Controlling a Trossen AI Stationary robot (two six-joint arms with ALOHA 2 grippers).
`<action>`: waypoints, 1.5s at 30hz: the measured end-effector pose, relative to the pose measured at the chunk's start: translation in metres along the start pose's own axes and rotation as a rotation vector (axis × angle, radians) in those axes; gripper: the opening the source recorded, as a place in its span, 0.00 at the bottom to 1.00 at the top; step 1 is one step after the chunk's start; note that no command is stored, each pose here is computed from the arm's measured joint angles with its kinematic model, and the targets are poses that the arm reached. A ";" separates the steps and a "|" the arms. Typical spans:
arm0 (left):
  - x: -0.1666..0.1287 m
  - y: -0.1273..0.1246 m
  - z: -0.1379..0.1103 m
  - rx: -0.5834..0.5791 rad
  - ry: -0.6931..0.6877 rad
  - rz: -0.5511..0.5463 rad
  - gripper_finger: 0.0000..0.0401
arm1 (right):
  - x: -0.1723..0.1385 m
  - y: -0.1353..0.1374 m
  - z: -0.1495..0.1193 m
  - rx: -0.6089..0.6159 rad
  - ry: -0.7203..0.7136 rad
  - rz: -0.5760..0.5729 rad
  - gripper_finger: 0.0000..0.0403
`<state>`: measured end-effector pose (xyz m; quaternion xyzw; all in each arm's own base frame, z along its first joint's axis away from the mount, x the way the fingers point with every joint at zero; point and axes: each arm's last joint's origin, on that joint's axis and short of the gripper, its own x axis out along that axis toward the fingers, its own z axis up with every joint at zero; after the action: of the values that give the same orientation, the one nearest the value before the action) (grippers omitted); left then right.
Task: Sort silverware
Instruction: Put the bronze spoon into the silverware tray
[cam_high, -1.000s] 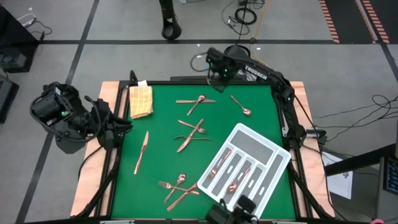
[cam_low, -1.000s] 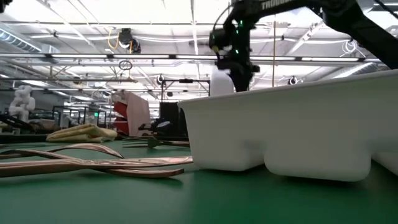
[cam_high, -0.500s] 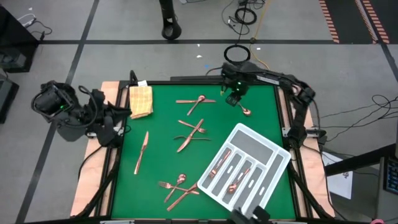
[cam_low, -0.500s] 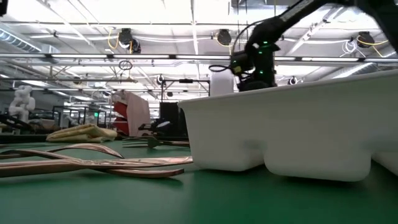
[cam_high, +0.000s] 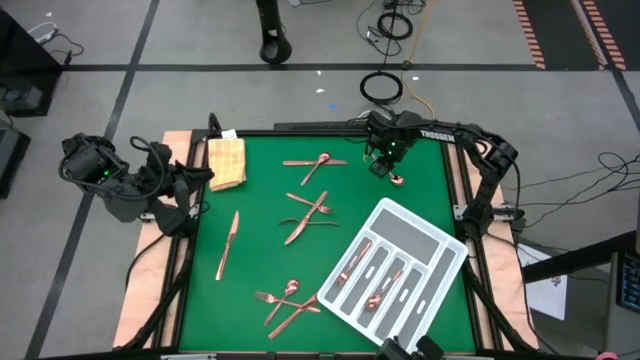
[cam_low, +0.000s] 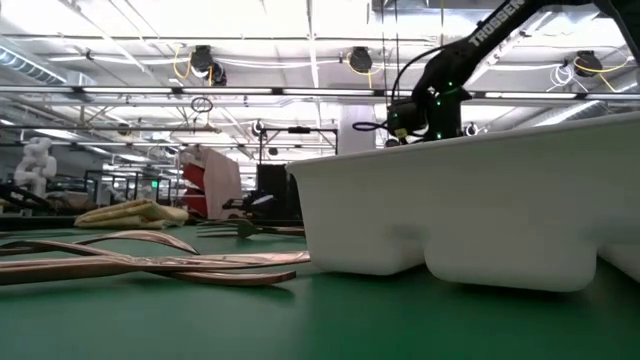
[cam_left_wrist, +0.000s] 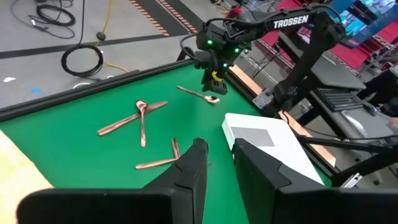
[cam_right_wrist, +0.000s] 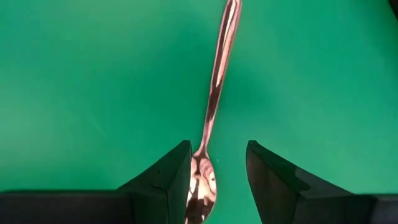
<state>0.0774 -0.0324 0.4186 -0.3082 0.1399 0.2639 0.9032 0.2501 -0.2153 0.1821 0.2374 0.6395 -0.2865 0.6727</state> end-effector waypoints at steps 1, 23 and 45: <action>0.001 0.001 -0.001 0.001 0.005 0.000 0.22 | 0.002 0.000 0.001 0.000 0.003 0.000 0.36; 0.002 0.003 -0.004 -0.004 0.019 0.006 0.22 | 0.025 0.004 0.002 0.003 0.091 -0.005 0.25; 0.002 0.003 -0.004 -0.010 0.018 0.005 0.22 | -0.025 0.001 -0.028 -0.006 0.115 0.173 0.32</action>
<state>0.0771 -0.0325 0.4134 -0.3147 0.1477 0.2639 0.8997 0.2300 -0.1930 0.2053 0.3056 0.6550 -0.2112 0.6580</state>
